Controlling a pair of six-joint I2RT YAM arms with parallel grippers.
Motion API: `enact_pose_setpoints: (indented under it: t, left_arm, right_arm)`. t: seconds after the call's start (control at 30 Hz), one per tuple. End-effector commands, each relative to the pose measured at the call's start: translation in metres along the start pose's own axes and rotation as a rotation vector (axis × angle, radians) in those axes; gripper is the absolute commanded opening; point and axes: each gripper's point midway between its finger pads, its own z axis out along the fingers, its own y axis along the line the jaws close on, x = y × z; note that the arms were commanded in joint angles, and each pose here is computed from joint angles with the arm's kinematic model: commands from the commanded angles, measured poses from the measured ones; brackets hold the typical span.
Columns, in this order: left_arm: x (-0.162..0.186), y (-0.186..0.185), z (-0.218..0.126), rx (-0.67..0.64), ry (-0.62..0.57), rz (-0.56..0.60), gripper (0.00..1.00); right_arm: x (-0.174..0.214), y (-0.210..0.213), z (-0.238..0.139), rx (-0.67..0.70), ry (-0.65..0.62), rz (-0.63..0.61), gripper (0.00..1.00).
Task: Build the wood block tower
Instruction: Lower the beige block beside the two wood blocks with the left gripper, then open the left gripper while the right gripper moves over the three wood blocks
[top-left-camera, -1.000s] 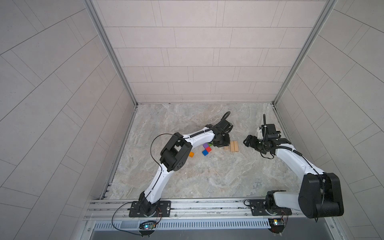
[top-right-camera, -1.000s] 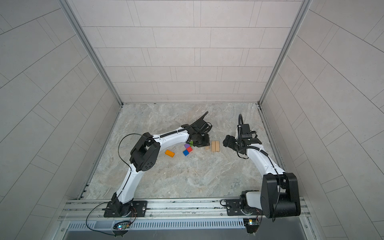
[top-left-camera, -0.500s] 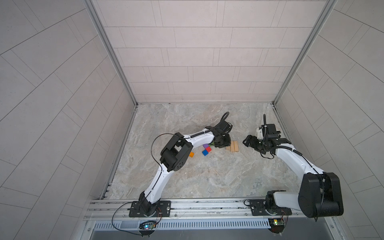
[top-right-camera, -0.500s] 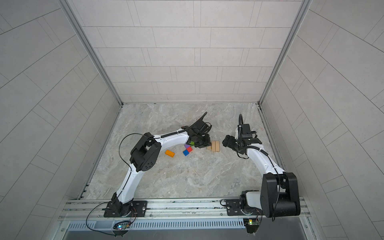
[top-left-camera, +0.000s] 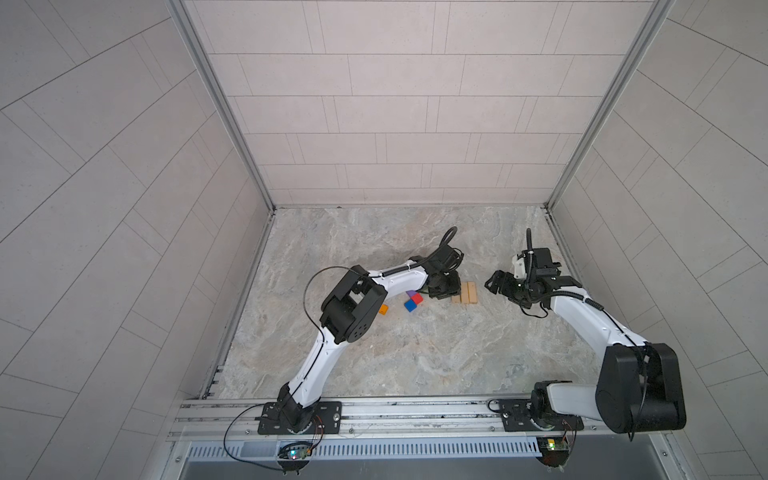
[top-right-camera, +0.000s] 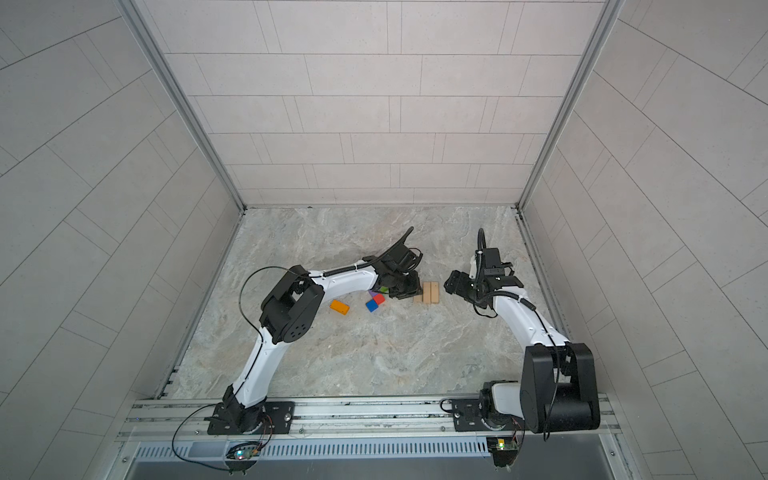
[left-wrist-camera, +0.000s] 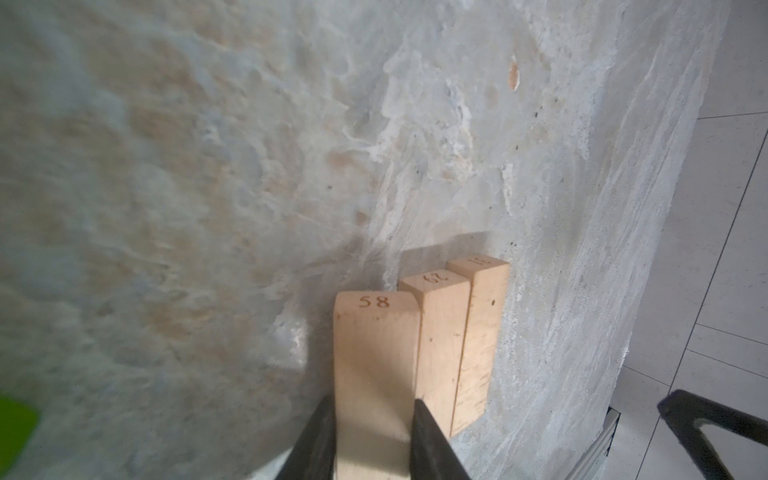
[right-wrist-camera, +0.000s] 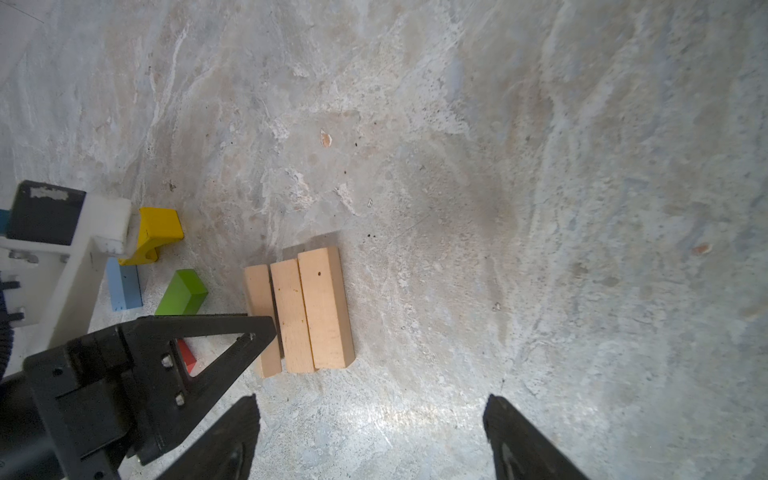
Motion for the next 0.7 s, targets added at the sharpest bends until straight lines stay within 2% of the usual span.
enact_pose_setpoints:
  t: [0.0, 0.4, 0.67]
  left_arm:
    - [0.009, 0.007, 0.006, -0.015, 0.021, -0.007, 0.35]
    - [0.009, 0.011, -0.004, -0.016, 0.011, -0.010, 0.42]
    - [-0.005, 0.007, -0.044, -0.025, -0.029, 0.043, 0.51]
  right_arm:
    - [0.003, -0.003, 0.002, 0.003, 0.016, 0.008, 0.86]
    - [0.004, -0.002, 0.005, -0.002, 0.030, 0.005, 0.85]
    - [0.005, -0.017, 0.013, 0.077, 0.055, -0.030, 0.85]
